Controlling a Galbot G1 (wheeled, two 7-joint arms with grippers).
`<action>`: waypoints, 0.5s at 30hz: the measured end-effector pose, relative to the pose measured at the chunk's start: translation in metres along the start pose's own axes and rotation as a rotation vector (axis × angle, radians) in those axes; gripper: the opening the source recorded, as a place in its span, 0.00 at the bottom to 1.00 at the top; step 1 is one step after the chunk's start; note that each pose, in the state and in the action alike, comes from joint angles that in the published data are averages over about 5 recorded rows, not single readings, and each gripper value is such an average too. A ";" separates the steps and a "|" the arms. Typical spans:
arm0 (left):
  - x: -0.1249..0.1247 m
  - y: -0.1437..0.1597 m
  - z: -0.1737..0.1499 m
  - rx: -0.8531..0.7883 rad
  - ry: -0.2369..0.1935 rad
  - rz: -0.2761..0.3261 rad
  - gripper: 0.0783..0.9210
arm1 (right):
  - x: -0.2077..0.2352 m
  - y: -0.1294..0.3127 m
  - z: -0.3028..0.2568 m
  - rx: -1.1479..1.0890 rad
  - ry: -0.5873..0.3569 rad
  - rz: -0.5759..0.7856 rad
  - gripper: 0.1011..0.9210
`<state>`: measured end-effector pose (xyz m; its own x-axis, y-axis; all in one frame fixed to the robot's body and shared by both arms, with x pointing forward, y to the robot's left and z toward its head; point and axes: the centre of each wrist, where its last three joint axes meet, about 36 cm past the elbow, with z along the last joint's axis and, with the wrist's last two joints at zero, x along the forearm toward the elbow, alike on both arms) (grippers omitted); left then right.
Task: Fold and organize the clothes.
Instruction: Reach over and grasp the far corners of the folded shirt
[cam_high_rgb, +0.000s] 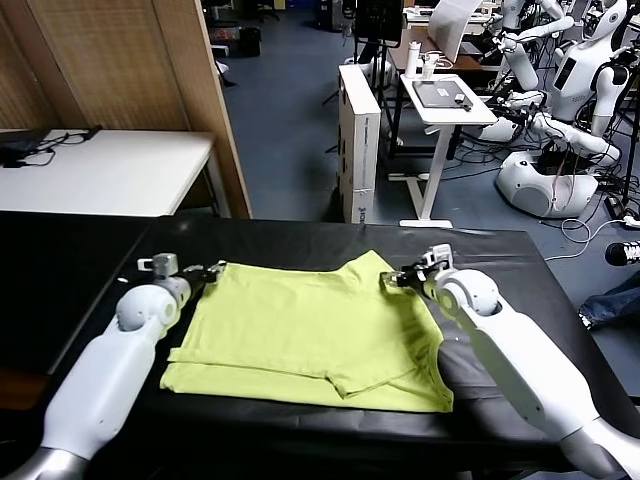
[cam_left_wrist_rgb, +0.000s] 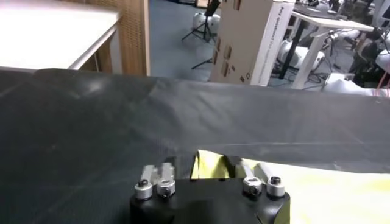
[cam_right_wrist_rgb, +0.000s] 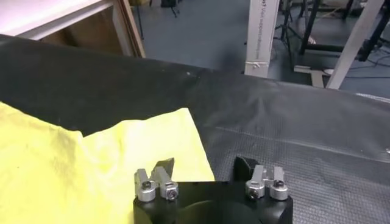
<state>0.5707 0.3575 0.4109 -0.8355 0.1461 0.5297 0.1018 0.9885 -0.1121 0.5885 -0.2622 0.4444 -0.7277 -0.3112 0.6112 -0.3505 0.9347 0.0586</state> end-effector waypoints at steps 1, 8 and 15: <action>0.000 0.000 0.000 -0.001 0.001 0.001 0.24 | 0.000 0.000 0.000 0.002 -0.004 -0.001 0.28; 0.003 -0.002 0.000 -0.005 -0.005 0.014 0.14 | 0.004 0.001 0.001 0.001 -0.063 -0.005 0.05; 0.011 -0.005 -0.004 0.002 -0.014 0.022 0.12 | 0.018 -0.001 0.001 -0.010 -0.116 -0.007 0.05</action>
<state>0.5635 0.3540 0.4204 -0.8405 0.1669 0.5154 0.1188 0.9850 -0.1252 0.5757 -0.2687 0.4548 -0.7887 -0.3347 0.5157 -0.3501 0.9340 0.0708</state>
